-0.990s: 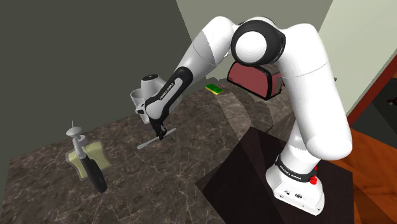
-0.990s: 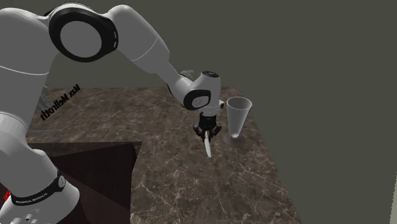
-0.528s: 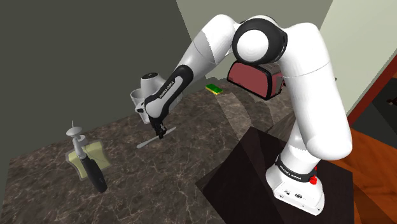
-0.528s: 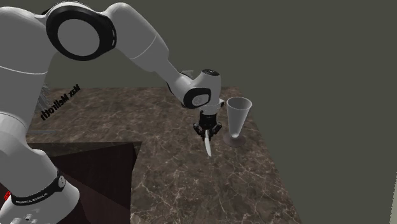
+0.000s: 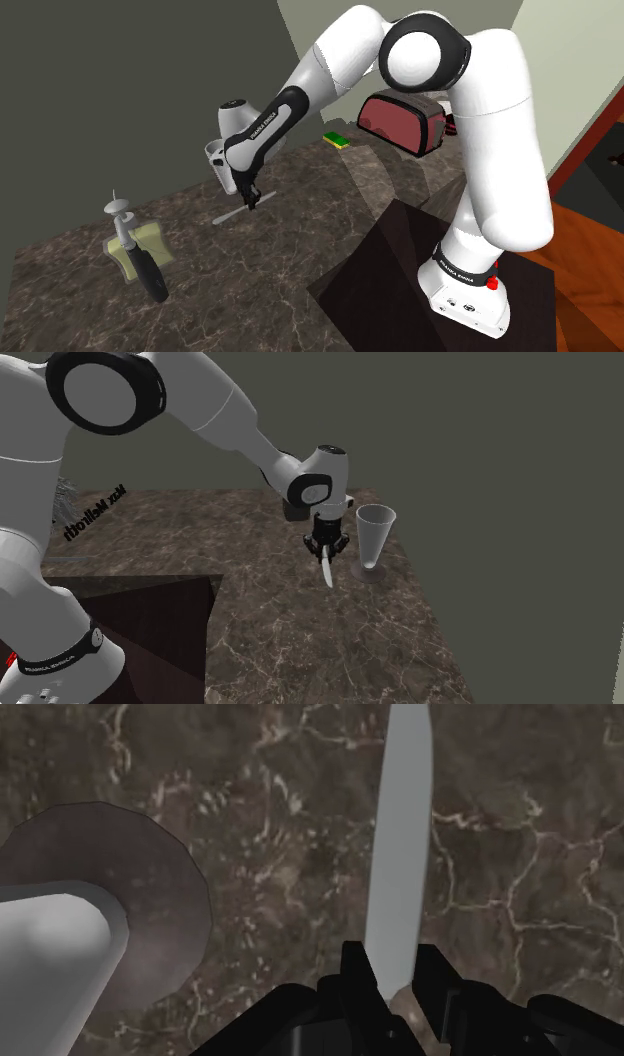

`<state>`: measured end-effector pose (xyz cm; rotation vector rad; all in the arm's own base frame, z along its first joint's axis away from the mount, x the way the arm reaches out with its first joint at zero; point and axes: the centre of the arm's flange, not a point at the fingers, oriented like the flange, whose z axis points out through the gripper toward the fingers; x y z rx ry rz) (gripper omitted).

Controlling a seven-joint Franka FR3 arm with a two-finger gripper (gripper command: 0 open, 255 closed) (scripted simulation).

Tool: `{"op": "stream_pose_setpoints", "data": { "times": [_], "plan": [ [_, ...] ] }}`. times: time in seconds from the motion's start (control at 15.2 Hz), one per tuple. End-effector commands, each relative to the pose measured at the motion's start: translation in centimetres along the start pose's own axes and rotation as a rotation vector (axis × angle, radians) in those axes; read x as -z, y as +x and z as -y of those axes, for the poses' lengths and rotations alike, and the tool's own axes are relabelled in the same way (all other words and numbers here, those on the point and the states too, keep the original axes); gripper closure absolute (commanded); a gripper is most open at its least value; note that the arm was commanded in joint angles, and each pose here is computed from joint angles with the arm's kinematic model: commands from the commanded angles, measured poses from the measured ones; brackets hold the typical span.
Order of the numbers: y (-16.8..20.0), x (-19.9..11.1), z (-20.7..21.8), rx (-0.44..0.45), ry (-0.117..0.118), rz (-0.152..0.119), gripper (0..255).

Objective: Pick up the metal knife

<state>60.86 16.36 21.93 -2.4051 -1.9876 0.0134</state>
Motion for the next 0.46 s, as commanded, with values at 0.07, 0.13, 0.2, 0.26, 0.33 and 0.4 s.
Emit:
{"op": "stream_pose_setpoints", "data": {
  "times": [0.07, 0.13, 0.2, 0.26, 0.33, 0.4],
  "plan": [
    [0.0, 1.6, 0.0, 0.0, 0.0, 0.0, 255],
    [0.0, 2.1, 0.0, 0.0, 0.0, 0.0, 255],
    [0.0, 2.7, 0.0, 0.0, 0.0, 0.0, 255],
    [0.0, 3.2, 0.0, 0.0, 0.0, 0.0, 255],
    [0.0, 3.3, 0.0, 0.0, 0.0, 0.0, 255],
    [0.0, 3.3, 0.0, 0.0, 0.0, 0.0, 255]
  ]
}}
